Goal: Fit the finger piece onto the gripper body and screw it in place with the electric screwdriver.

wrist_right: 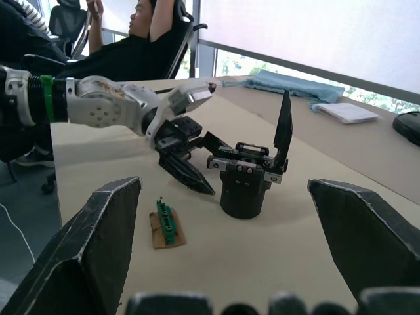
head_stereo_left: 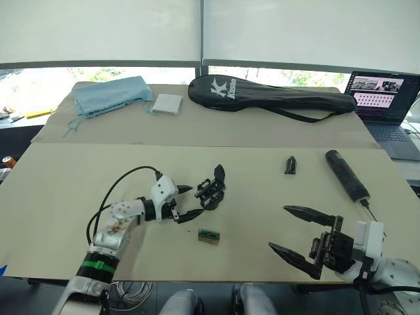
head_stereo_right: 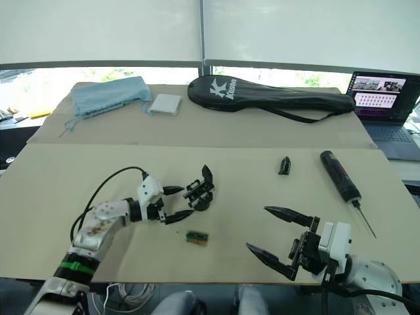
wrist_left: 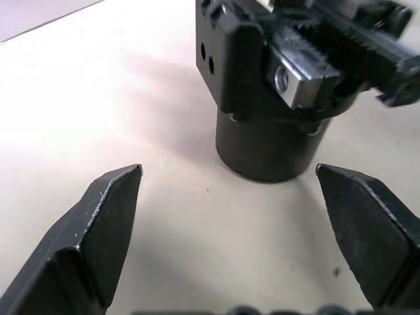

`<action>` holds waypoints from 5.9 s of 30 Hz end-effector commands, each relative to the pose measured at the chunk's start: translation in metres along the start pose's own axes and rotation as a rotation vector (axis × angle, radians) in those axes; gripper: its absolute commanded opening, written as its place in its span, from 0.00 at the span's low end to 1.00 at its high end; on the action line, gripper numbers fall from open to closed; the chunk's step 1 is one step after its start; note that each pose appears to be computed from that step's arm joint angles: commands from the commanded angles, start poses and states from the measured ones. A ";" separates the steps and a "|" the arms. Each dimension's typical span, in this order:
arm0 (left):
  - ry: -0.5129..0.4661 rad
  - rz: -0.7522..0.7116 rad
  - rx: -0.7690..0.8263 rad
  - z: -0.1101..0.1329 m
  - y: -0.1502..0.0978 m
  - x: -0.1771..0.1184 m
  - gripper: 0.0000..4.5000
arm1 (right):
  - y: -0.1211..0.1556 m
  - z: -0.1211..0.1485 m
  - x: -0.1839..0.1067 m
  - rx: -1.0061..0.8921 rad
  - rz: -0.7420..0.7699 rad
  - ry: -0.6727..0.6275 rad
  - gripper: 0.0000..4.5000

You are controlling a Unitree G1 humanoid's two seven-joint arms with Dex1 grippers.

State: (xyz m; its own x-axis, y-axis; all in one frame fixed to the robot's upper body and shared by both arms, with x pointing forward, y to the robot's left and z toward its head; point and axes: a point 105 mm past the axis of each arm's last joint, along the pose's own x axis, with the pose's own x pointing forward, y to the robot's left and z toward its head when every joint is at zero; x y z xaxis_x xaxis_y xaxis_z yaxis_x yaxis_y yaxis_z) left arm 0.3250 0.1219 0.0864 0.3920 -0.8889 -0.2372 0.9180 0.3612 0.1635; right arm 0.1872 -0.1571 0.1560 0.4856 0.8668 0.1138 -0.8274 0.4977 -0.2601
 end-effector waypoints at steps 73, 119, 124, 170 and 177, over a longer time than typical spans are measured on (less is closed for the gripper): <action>-0.038 0.138 -0.078 -0.007 -0.024 0.042 0.52 | 0.003 0.006 -0.004 -0.032 -0.023 -0.017 1.00; -0.332 -0.072 0.043 0.130 0.001 -0.078 1.00 | -0.158 -0.037 0.012 0.429 -0.681 0.784 1.00; -0.336 -0.077 0.037 0.129 -0.004 -0.075 1.00 | -0.196 -0.040 0.045 0.532 -0.772 0.803 1.00; -0.433 0.067 -0.092 0.132 0.000 -0.085 1.00 | -0.239 -0.040 0.118 0.262 -0.649 0.679 0.24; -0.564 0.159 -0.333 0.145 0.019 -0.093 1.00 | -0.206 0.038 0.124 -0.226 -0.434 0.425 0.24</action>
State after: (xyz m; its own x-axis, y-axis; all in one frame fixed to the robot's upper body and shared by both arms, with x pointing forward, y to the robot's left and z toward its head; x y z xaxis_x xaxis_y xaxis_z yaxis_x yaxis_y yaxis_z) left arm 0.2994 0.1689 0.2359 0.5205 -0.8109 0.2673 0.8538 0.4928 -0.1679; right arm 0.4203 -0.1718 0.2332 0.8907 0.3952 -0.2248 -0.4532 0.8109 -0.3702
